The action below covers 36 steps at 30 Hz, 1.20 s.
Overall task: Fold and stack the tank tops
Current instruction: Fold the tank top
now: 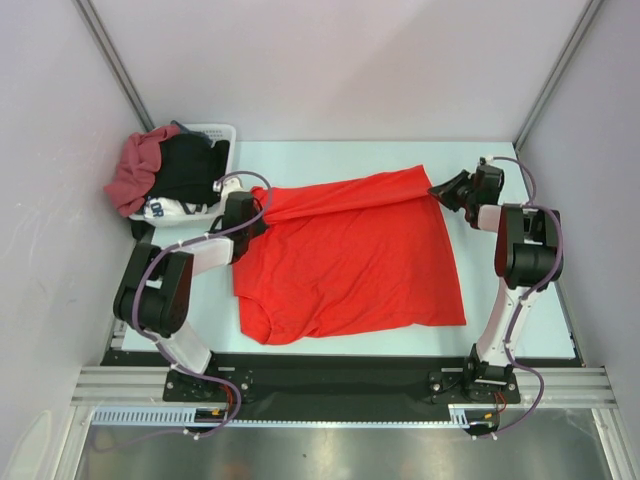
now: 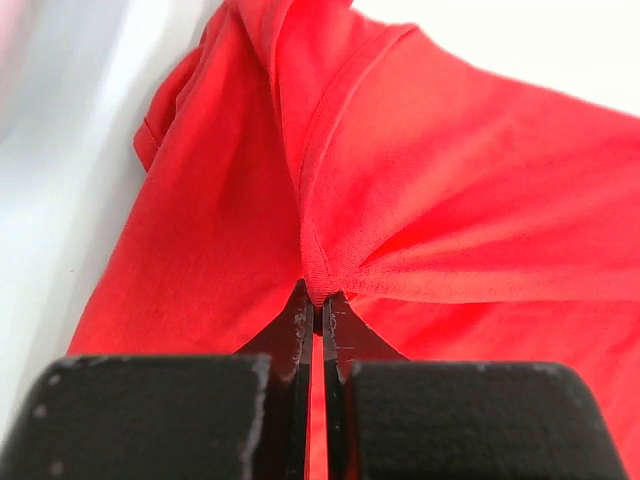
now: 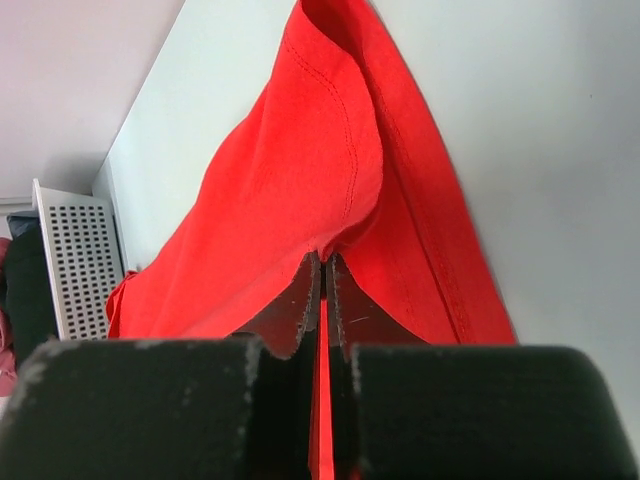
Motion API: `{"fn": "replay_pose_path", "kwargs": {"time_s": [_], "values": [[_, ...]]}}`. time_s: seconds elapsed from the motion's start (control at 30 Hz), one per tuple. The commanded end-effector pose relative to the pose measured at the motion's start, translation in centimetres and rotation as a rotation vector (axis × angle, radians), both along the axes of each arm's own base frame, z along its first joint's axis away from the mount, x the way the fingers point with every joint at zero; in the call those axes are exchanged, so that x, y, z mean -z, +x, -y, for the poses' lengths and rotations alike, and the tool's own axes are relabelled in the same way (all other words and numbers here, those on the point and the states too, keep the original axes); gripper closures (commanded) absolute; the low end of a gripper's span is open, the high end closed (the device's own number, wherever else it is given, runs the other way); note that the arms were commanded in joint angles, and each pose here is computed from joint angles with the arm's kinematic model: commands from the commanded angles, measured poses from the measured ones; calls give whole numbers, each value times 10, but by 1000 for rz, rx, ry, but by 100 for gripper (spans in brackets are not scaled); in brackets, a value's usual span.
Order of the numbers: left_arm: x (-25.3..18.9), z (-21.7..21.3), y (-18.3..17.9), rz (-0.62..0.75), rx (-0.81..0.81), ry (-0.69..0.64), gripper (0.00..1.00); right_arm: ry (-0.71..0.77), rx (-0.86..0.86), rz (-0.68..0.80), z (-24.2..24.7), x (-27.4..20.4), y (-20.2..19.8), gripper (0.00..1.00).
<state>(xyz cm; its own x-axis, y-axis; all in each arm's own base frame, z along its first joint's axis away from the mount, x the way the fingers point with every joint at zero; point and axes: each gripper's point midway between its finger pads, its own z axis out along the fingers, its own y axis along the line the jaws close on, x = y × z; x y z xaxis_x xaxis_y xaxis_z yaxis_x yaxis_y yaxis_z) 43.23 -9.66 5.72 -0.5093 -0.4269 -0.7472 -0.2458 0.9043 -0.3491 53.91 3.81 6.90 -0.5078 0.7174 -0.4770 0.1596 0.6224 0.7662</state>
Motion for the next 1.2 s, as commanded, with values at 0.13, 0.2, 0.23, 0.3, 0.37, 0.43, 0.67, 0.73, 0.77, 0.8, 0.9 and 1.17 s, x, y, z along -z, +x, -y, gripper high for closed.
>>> {"fn": "replay_pose_path", "kwargs": {"time_s": [0.13, 0.2, 0.23, 0.3, 0.37, 0.43, 0.67, 0.73, 0.77, 0.8, 0.9, 1.17], "values": [[-28, 0, -10, 66, -6, -31, 100, -19, 50, 95, 12, -47, -6, 100], [-23, 2, -17, 56, -9, -37, 100, -8, 61, 96, 15, -48, -12, 100], [-22, 4, -18, 59, -6, -46, 100, -1, 62, 100, 15, -50, -14, 100], [-20, 6, -22, 52, 2, -51, 100, -2, 68, 90, 16, -46, -19, 100], [-17, 8, -24, 39, 6, -51, 100, -6, 78, 76, 19, -43, -24, 100], [-15, 12, -27, 34, 17, -55, 100, -1, 84, 71, 20, -40, -29, 100], [-4, 18, -44, 10, 8, -41, 100, -4, 101, 52, 22, -32, -45, 100], [-2, 16, -47, 6, -3, -44, 100, -21, 115, 43, 25, -29, -49, 100], [1, 16, -51, 0, -2, -43, 100, -23, 120, 37, 26, -29, -52, 100], [4, 16, -55, -3, -5, -43, 100, -26, 122, 33, 26, -27, -55, 100], [8, 16, -60, -8, -11, -44, 100, -37, 128, 22, 27, -25, -58, 100], [19, 15, -71, -34, -13, -32, 100, -55, 143, -33, 29, -10, -70, 100]]}}
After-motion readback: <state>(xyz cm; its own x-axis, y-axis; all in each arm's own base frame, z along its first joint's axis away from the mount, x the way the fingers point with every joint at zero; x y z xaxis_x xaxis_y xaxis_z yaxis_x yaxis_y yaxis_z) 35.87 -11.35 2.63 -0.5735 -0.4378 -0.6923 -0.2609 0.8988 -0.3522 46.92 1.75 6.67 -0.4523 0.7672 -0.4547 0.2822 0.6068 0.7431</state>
